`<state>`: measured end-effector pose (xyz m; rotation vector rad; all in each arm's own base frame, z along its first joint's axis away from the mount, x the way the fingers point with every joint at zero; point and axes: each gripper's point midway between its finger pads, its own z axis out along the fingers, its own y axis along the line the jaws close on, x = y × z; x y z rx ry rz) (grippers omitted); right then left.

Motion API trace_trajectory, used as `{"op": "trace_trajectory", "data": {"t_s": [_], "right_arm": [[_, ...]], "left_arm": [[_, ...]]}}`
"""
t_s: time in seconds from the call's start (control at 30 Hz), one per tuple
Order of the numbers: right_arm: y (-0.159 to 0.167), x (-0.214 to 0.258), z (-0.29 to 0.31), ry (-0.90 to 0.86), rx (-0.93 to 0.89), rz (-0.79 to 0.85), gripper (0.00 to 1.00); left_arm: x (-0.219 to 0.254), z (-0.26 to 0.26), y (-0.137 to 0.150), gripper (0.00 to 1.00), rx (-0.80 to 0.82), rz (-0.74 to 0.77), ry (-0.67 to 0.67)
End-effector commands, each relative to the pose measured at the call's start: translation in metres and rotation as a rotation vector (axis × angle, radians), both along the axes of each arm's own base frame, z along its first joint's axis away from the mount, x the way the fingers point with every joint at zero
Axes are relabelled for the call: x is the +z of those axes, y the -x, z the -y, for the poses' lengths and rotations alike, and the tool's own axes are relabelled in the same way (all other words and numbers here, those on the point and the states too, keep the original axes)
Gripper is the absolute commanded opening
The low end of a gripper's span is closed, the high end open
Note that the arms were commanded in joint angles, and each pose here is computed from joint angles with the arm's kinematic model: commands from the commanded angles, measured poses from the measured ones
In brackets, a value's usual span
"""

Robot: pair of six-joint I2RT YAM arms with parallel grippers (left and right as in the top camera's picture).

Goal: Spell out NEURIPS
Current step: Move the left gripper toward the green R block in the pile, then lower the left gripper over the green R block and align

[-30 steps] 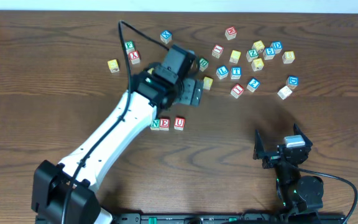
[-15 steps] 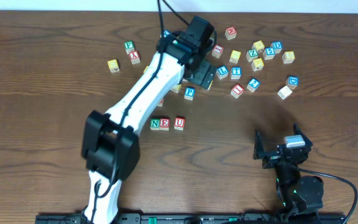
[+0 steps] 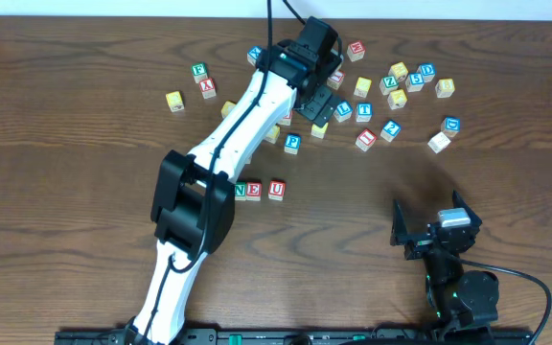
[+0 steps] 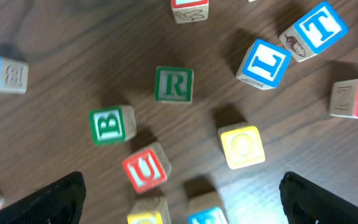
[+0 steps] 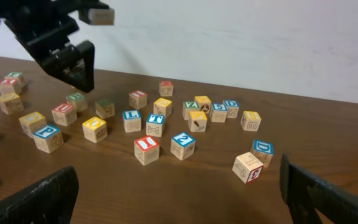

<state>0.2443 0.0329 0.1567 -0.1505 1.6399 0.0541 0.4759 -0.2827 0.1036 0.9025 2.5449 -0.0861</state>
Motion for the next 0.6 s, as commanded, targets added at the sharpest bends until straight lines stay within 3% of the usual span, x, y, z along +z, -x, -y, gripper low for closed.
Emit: {"op": "trace_trajectory", "data": {"t_s": [0.0,0.57], "right_arm": [[0.0,0.0,0.003,-0.012,-0.017,-0.001,0.99],[0.0,0.0,0.003,-0.012,-0.017,-0.001,0.99]], "left_arm": [[0.005,0.005,-0.011,0.97,-0.062,0.048,0.002],[-0.001,0.019,-0.032,0.97,-0.065,0.119,0.043]]}}
